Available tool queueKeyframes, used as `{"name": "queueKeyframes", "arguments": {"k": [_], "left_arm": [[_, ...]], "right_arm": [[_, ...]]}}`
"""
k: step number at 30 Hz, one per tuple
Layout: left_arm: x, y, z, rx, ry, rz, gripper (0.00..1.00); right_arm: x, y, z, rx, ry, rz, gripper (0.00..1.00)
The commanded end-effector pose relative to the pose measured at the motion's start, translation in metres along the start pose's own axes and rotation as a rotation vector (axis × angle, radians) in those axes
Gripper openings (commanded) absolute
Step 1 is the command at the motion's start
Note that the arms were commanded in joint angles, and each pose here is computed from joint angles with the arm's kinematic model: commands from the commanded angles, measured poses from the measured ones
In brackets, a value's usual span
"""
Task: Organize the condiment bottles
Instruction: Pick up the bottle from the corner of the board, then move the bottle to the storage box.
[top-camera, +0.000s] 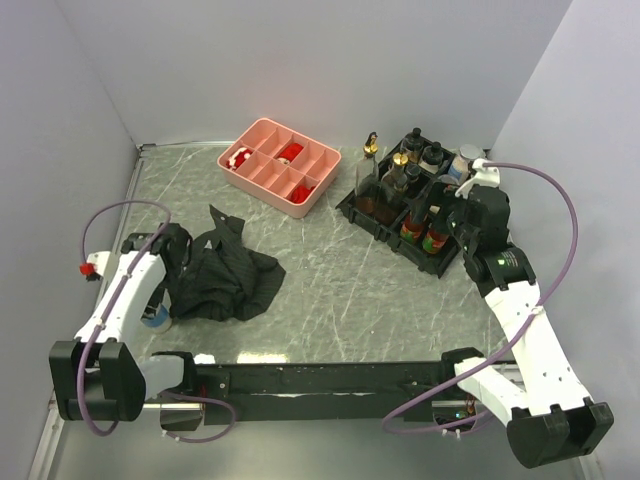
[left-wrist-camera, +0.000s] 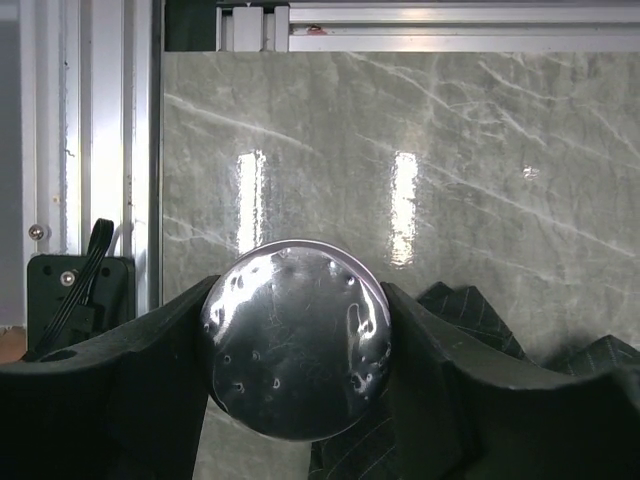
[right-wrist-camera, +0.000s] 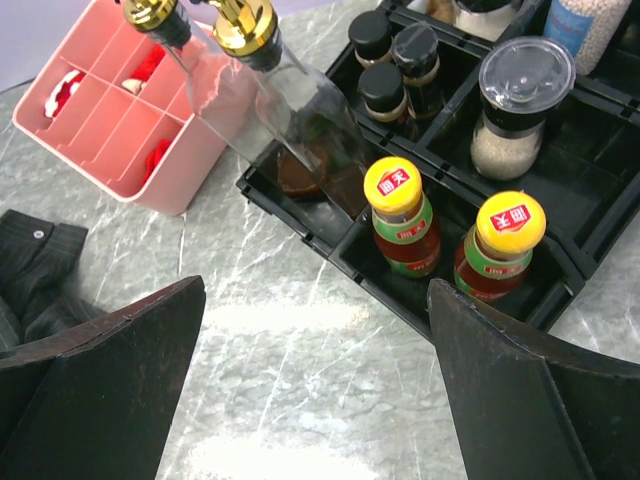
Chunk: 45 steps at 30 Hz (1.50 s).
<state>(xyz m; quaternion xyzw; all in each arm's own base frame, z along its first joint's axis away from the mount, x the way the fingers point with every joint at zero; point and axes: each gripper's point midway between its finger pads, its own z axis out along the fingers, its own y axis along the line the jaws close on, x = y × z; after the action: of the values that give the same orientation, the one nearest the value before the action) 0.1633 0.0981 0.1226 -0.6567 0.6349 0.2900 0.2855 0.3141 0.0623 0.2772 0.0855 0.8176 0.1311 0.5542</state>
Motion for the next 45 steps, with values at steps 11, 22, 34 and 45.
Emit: {"name": "queueKeyframes", "arguments": {"k": [11,22,34,45], "left_arm": [[-0.097,-0.053,-0.044,0.120,-0.246,-0.026,0.01],[-0.151,-0.125,-0.122,0.581,-0.263,0.055,0.01],[-0.098,-0.171,-0.244,1.472,-0.209,0.359,0.01],[0.015,-0.160,-0.352,1.905,-0.016,0.663,0.01]], "right_arm": [[-0.016,0.020,-0.021,-0.088,-0.033,-0.003,1.00],[-0.023,0.042,-0.035,-0.206,-0.055,0.008,1.00],[-0.020,0.046,-0.038,-0.238,-0.053,0.000,1.00],[-0.015,0.044,-0.046,-0.243,-0.062,-0.015,1.00]]}}
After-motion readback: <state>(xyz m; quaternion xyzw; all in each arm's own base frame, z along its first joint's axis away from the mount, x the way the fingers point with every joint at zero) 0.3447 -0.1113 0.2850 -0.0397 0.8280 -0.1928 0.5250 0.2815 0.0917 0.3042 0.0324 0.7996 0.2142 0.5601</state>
